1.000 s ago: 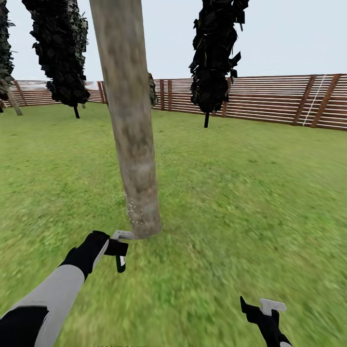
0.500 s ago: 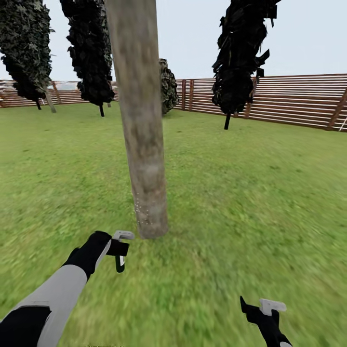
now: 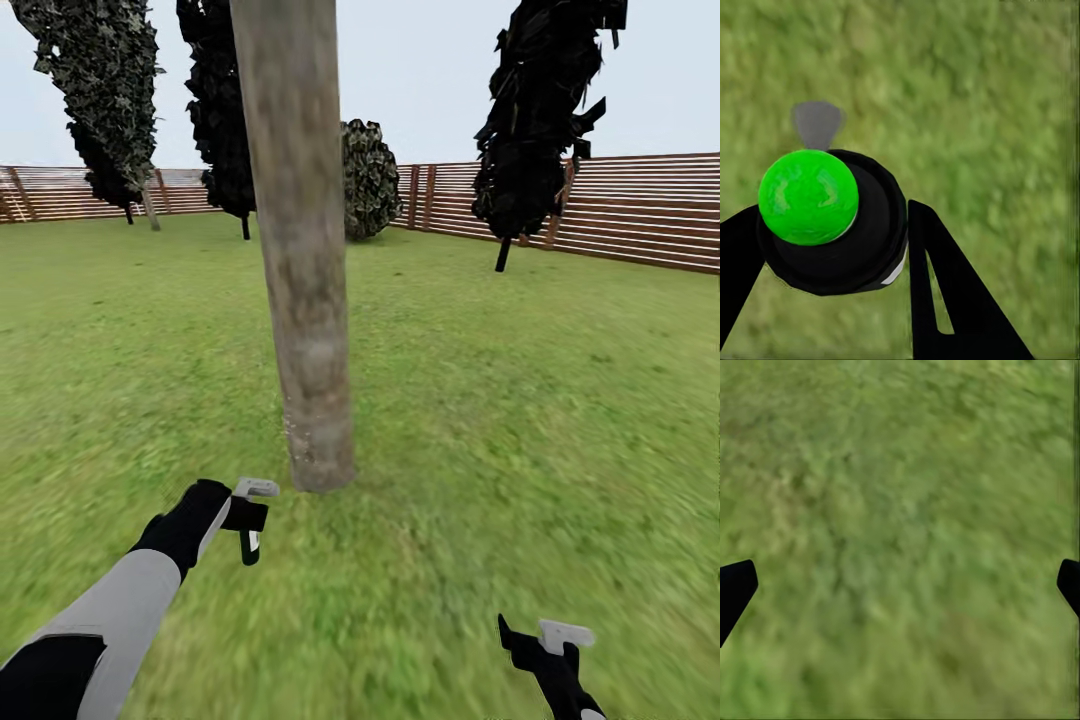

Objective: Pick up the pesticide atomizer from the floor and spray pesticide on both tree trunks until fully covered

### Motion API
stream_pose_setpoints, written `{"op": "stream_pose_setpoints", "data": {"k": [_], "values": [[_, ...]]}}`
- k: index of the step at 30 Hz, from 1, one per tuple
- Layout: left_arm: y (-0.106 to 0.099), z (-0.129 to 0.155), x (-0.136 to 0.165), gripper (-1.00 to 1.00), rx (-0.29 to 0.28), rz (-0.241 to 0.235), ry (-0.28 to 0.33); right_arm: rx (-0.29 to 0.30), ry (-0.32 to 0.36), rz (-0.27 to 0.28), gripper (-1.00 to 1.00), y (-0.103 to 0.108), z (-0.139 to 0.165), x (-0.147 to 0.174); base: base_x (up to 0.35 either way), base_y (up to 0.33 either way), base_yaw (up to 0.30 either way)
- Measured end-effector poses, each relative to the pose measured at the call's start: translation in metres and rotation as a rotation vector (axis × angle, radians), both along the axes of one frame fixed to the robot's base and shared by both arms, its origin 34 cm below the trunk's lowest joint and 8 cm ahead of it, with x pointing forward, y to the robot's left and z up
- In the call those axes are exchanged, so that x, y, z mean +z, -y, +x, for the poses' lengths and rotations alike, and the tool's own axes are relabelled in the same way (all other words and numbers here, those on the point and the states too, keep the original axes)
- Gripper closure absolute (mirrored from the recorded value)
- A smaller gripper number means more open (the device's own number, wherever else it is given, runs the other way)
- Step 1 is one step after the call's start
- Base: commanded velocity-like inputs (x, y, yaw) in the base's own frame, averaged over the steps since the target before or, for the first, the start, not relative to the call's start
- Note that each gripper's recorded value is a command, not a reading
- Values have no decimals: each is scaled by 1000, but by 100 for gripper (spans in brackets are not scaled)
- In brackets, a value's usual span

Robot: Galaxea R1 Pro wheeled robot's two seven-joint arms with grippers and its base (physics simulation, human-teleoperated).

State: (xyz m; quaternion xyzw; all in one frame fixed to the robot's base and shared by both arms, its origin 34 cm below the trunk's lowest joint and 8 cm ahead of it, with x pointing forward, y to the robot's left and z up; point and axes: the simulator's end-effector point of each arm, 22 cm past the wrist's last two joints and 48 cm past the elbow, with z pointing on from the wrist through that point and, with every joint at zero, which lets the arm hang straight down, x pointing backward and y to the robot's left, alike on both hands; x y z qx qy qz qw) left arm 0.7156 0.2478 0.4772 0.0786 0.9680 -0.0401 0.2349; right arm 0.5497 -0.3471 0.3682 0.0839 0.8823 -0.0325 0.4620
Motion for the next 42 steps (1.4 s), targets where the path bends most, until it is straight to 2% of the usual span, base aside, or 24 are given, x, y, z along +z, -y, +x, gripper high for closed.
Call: {"op": "stream_pose_setpoints", "data": {"k": [9, 14, 16, 17, 18, 19, 23, 24, 27, 28, 29, 30, 31, 32, 34, 38, 40, 42], "values": [[-1, 1, 3, 100, 6, -4, 5, 0, 4, 0, -100, 0, 1, 2, 0, -275, -246], [0, 8, 12, 100, 12, -11, 27, 0, 5, 0, -100, 0, 1, 2, 0, -49, -20], [11, 17, 23, 100, 3, -24, 51, 0, 5, 0, -100, 0, 1, 2, 0, -7, -3], [23, 22, 30, 100, -6, -37, 64, 0, 5, 0, -100, 0, 1, 2, 0, 0, 0], [41, 33, 50, 100, -16, -53, 64, 0, 5, 0, -100, 0, 1, 2, 0, 0, 0], [25, 40, 64, 100, 12, -41, 52, 0, 5, 0, -100, 0, 1, 2, 0, 0, 0], [-67, 40, 70, 100, 146, -16, 49, 1, 5, 0, -100, 0, 1, 2, 0, 0, 0], [-86, 39, 71, 100, 162, 9, 49, 2, 5, 0, -100, -1, 1, 2, 0, 0, 0], [-80, 39, 71, 100, 165, -14, 45, 1, 5, 0, -100, 0, 1, 2, 0, 0, 0], [-66, 39, 70, 100, 154, -32, 42, 1, 5, 0, -100, 0, 1, 2, 0, 0, 0], [-40, 40, 69, 100, 128, -53, 36, 1, 5, 0, -100, 0, 1, 2, 0, 0, 0], [-13, 42, 74, 100, 111, -93, 23, 1, 5, 0, -100, 0, 1, 2, 0, 0, 0], [13, 47, 86, 100, 86, -107, 9, 1, 5, 0, -100, 0, 1, 2, 0, 0, 0], [20, 50, 90, 100, 80, -116, 11, 1, 5, 0, -100, 0, 1, 2, 0, 0, 0], [21, 55, 99, 100, 76, -110, 19, 1, 5, 0, -100, 0, 1, 2, 0, 0, 0], [6, 65, 118, 100, 96, -99, 22, 0, 5, 0, -100, 0, 1, 2, 0, 0, 0], [-29, 72, 132, 100, 131, -75, 32, 0, 5, 0, -100, 0, 1, 2, 0, 0, 0], [-41, 77, 145, 100, 139, -97, 46, 0, 5, 0, -100, 0, 1, 2, 0, 0, 0]]}}
